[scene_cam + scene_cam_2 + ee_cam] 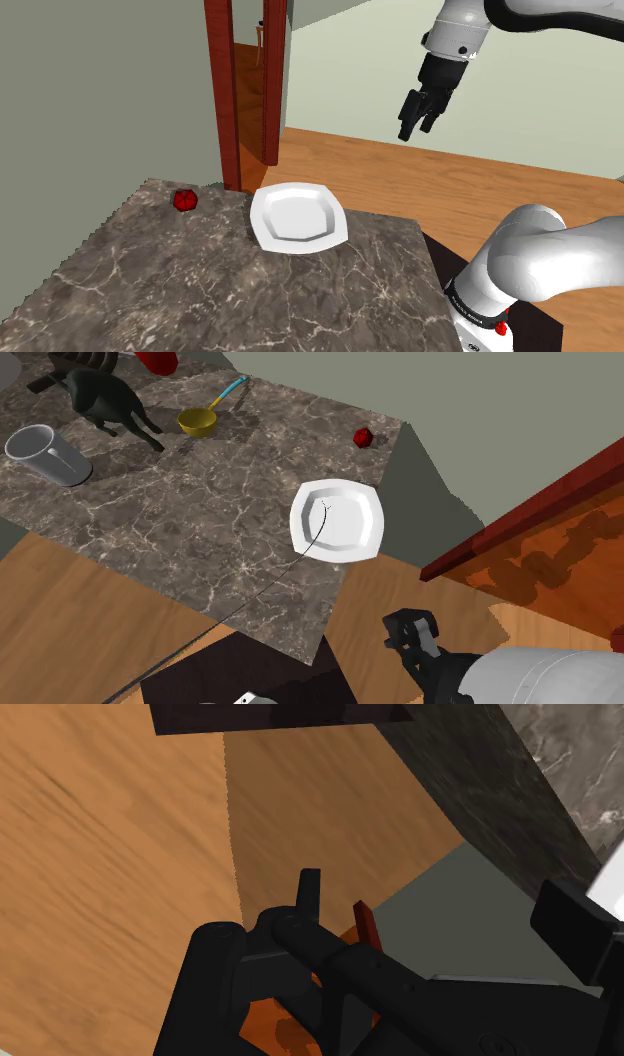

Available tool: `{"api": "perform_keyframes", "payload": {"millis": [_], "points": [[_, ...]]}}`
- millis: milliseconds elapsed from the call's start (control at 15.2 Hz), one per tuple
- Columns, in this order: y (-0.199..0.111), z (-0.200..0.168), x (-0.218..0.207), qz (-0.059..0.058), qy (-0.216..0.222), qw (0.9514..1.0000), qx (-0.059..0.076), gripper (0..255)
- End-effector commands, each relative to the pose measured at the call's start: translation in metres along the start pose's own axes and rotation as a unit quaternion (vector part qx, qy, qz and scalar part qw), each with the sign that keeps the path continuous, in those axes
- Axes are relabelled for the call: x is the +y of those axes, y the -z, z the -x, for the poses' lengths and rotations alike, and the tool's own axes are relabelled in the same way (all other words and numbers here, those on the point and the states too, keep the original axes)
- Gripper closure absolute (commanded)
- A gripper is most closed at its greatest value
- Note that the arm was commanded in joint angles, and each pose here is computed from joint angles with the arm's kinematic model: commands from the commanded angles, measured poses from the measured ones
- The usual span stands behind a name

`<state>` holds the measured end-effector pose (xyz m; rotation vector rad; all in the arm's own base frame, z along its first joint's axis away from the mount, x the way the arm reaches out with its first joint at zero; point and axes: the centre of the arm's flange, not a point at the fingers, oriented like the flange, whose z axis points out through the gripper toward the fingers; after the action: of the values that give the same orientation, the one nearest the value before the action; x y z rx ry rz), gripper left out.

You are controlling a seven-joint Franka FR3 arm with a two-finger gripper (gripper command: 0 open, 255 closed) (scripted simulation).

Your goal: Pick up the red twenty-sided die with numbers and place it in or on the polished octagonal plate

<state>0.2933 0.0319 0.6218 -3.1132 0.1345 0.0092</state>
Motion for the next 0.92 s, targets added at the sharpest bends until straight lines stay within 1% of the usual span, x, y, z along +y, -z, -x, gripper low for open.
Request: {"api": "perform_keyframes", "payload": {"millis": [0,858], "points": [[0.000,0.000,0.000,0.000,0.000,1.0000,0.000,0],[-0.032,-0.071,-0.157,0.009,0.007,0.9999,-0.004,0]]}}
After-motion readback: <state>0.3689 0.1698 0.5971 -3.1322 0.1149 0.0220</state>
